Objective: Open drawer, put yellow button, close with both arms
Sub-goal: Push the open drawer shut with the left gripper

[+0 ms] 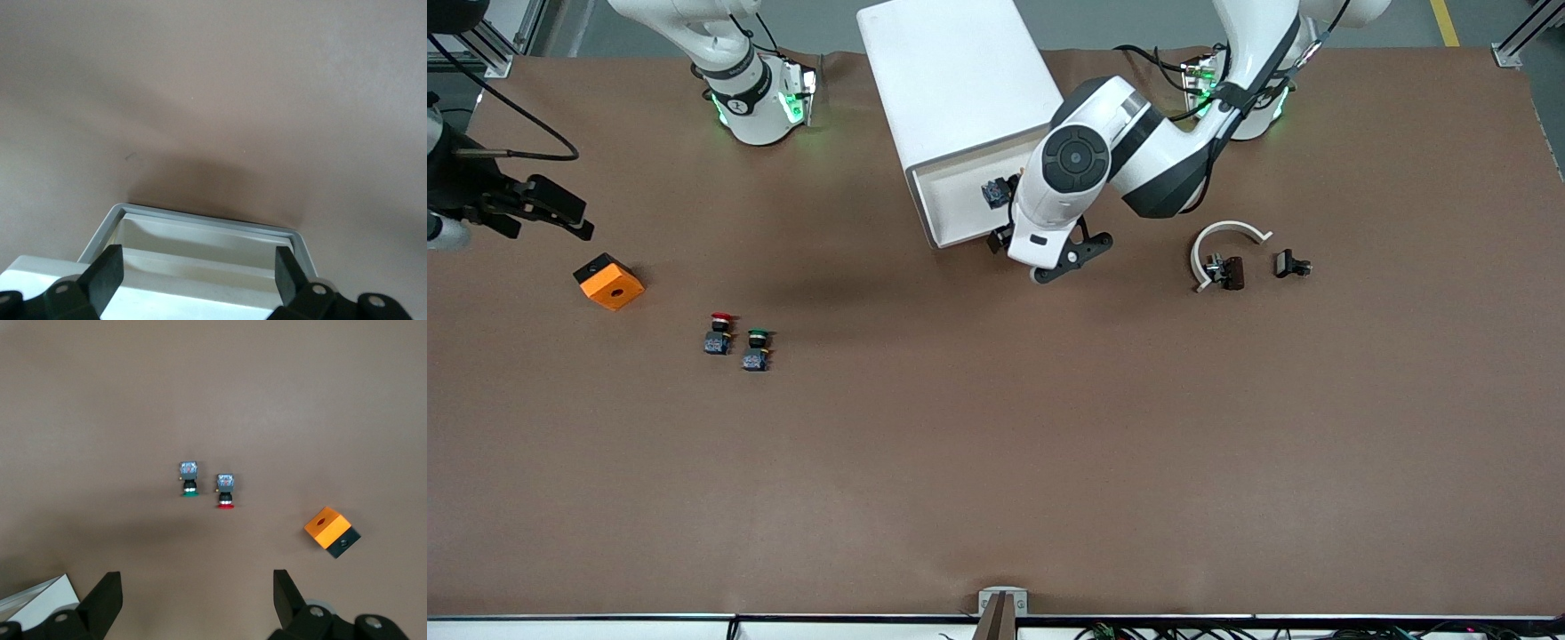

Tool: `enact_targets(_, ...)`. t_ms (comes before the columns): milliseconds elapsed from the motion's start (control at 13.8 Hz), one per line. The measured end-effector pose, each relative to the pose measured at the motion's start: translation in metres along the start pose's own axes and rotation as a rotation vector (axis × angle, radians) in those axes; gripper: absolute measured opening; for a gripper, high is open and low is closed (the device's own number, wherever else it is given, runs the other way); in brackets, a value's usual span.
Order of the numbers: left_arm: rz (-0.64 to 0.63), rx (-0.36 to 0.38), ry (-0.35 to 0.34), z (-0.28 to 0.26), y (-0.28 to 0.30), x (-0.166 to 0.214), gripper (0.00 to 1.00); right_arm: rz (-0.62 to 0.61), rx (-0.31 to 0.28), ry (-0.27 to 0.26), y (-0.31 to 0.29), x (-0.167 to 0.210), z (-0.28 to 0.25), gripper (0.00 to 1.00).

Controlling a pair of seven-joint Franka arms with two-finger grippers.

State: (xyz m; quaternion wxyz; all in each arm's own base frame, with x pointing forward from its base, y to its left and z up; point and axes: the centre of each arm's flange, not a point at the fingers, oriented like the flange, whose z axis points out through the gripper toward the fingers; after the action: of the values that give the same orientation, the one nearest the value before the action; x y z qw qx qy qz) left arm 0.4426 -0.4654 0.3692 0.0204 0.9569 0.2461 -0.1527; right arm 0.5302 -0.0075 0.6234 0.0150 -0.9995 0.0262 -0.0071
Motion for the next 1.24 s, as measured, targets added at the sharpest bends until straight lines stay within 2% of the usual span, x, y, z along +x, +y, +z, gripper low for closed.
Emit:
enact_targets(218, 0.021, 0.013, -0.009, 0.007, 0.001, -0.013, 1.00, -0.006, -0.008, 0.050, 0.010, 0.004, -0.023, 1.00)
enact_targets(363, 0.042, 0.020, -0.016, 0.012, 0.003, -0.026, 1.00, 0.001, -0.009, 0.060, 0.015, 0.008, -0.028, 1.00)
enact_targets(944, 0.124, 0.048, -0.046, 0.030, 0.009, -0.075, 1.00, -0.003, -0.010, 0.012, 0.012, 0.008, -0.024, 1.00)
enact_targets(1235, 0.128, 0.057, -0.074, 0.043, 0.012, -0.081, 1.00, -0.003, -0.010, 0.005, 0.012, 0.005, -0.033, 1.00)
